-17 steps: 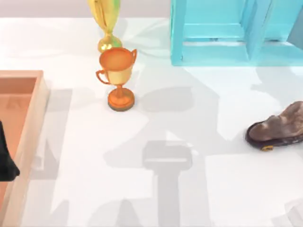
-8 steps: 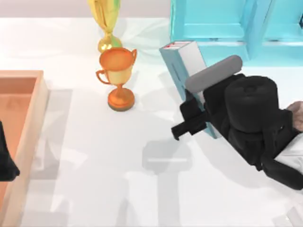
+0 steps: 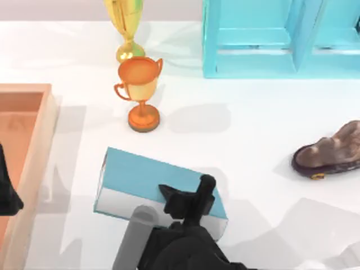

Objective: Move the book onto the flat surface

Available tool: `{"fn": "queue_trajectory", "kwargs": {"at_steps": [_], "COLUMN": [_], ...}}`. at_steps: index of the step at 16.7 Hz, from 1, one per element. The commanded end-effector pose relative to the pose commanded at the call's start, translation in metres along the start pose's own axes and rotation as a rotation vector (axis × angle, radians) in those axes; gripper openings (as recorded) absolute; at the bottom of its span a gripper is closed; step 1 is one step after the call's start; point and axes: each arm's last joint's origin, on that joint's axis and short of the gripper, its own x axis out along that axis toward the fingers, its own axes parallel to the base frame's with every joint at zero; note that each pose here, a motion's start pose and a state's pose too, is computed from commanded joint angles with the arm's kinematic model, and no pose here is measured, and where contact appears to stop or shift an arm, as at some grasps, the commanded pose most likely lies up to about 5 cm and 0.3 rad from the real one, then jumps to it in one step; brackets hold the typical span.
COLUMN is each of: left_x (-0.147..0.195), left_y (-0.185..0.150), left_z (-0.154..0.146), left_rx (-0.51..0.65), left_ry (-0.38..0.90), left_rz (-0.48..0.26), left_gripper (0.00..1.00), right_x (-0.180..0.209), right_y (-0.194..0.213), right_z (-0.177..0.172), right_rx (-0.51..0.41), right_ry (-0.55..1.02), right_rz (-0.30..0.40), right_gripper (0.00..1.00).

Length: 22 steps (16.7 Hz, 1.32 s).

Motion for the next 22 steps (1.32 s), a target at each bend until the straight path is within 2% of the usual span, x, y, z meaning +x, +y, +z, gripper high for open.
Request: {"fn": "queue_trajectory", "kwargs": {"at_steps": [4,6,8,22], "left_x": [0.000,0.000,0.000,0.000], "left_y": [0.000,0.000,0.000,0.000], "left_z": [0.000,0.000,0.000,0.000], "left_rx": [0.000,0.000,0.000,0.000], "left_ry": [0.000,0.000,0.000,0.000], "left_rz": [0.000,0.000,0.000,0.000], "left_gripper": [1.00,1.00,1.00,1.00], "right_x": [-0.027,-0.037,-0.045,-0.049], "right_y": [0.027,0.035,0.040,0.046], "right_z": [0.016,0.020,0.023,0.020], "right_rx": [-0.282,-0.374,-0.426,-0.439], "right_ry": [0.000,0.005,0.006,0.011], "right_rz": [-0.073,-0.106,-0.126,-0.127], "right_gripper": [0.00,0.00,0.00,0.00]}}
